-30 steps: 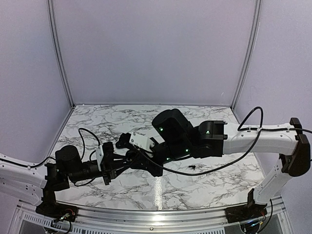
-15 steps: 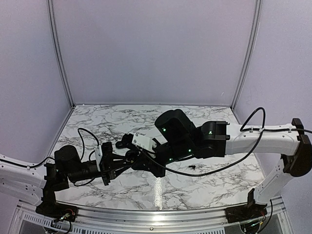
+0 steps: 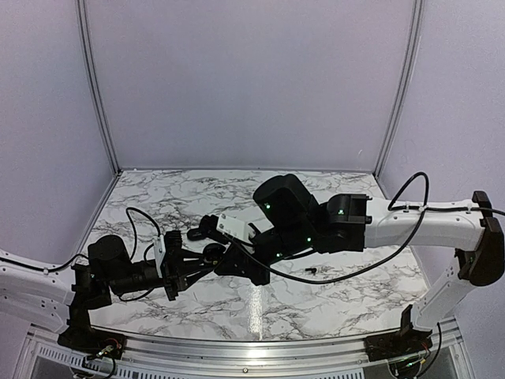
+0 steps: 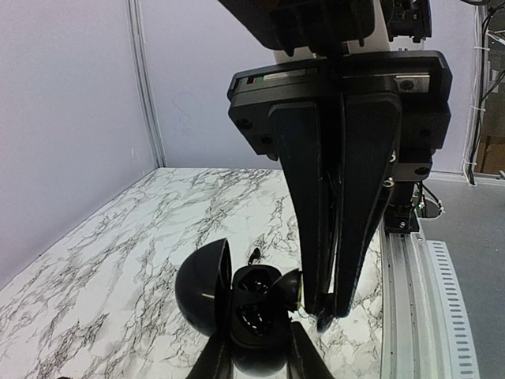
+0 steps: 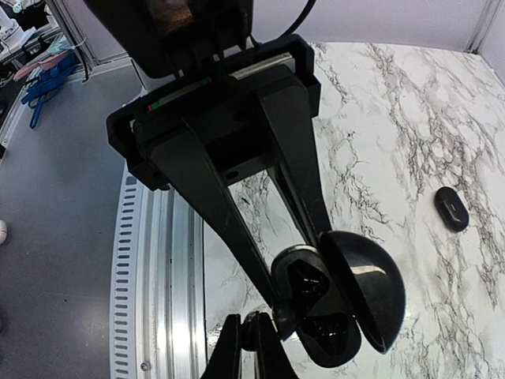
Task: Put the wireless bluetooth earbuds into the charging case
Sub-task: Adjust the left earbud in the left side groove of the charging case.
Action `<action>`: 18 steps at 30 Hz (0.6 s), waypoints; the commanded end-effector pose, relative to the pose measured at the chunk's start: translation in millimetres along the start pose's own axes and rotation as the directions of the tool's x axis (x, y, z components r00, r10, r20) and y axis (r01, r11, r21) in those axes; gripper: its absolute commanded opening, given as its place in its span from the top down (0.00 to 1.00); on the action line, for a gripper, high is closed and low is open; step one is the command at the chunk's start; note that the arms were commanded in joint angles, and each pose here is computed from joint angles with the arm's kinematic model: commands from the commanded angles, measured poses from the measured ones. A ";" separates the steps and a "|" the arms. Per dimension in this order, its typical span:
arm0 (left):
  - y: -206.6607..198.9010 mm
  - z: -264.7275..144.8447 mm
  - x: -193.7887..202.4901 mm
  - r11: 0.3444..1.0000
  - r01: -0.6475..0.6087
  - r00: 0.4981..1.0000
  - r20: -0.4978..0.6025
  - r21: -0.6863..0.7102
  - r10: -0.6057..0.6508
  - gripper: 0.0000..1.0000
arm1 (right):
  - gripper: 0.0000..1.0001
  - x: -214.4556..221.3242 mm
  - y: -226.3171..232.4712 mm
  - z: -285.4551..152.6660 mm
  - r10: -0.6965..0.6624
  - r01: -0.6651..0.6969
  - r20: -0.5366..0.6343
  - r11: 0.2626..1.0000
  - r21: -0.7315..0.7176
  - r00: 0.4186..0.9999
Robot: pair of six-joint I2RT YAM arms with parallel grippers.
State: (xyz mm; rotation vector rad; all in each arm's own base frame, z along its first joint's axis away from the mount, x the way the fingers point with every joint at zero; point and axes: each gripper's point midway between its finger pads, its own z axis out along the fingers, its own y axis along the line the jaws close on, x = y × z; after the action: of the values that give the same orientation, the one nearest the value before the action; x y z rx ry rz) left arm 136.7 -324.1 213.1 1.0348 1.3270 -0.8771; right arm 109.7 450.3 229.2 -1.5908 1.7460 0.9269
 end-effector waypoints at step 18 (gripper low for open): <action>4.4 -4.0 -38.6 1.000 -0.002 0.990 0.139 -0.012 0.003 1.00 | 1.00 25.6 -5.6 15.8 0.067 -0.070 -0.091 0.997 -0.028 0.994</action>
State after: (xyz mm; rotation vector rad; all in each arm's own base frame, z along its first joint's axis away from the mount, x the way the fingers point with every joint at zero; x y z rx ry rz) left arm 136.5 -323.0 207.7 1.0391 1.3415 -0.8757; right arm 113.7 451.0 221.6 -1.5931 1.7721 0.9395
